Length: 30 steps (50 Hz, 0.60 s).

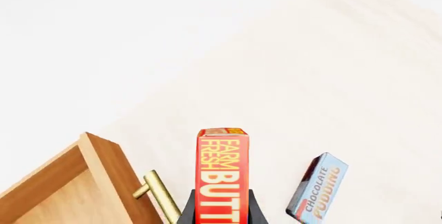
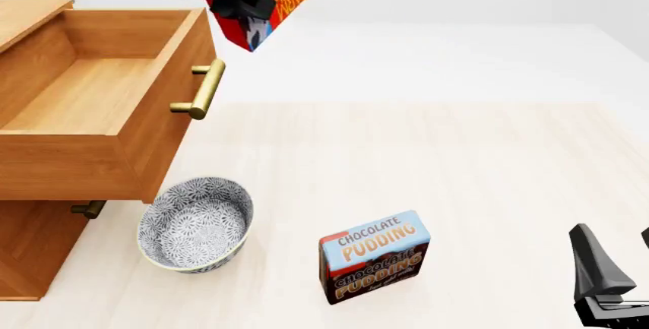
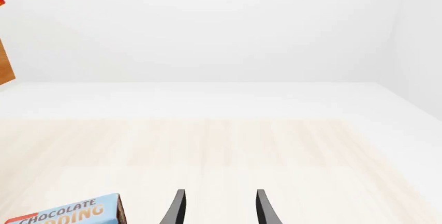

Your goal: Put the butter at the back in the top drawer of the cabinet and close it.

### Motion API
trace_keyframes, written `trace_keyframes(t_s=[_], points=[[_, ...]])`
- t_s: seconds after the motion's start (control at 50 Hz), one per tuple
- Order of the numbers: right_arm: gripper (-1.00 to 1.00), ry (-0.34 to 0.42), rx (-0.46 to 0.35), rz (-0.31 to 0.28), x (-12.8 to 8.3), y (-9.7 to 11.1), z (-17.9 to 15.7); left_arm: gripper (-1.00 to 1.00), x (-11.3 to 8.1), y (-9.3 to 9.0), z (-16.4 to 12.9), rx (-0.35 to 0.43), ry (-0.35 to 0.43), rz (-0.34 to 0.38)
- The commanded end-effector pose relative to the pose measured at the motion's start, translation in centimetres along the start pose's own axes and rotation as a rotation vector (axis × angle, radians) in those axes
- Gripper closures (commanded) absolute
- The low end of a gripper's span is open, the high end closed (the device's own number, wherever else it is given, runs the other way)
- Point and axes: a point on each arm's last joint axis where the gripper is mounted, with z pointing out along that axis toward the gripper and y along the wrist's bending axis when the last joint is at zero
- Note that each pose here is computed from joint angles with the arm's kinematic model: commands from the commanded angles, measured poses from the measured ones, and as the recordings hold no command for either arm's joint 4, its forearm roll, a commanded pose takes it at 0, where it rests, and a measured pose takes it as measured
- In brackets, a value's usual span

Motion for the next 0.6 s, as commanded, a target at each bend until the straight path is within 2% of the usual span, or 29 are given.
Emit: trace_keyframes(t_s=[0.02, 0.6], points=[[-1.0, 0.0, 0.0, 0.0, 0.0, 0.0, 0.0, 1.0, 0.8, 2.0, -3.5, -0.064, -0.028, 0.007], [-1.0, 0.0, 0.0, 0.0, 0.0, 0.0, 0.0, 1.0, 3.1, 4.4, -7.6, -0.167, -0.008, -0.023]])
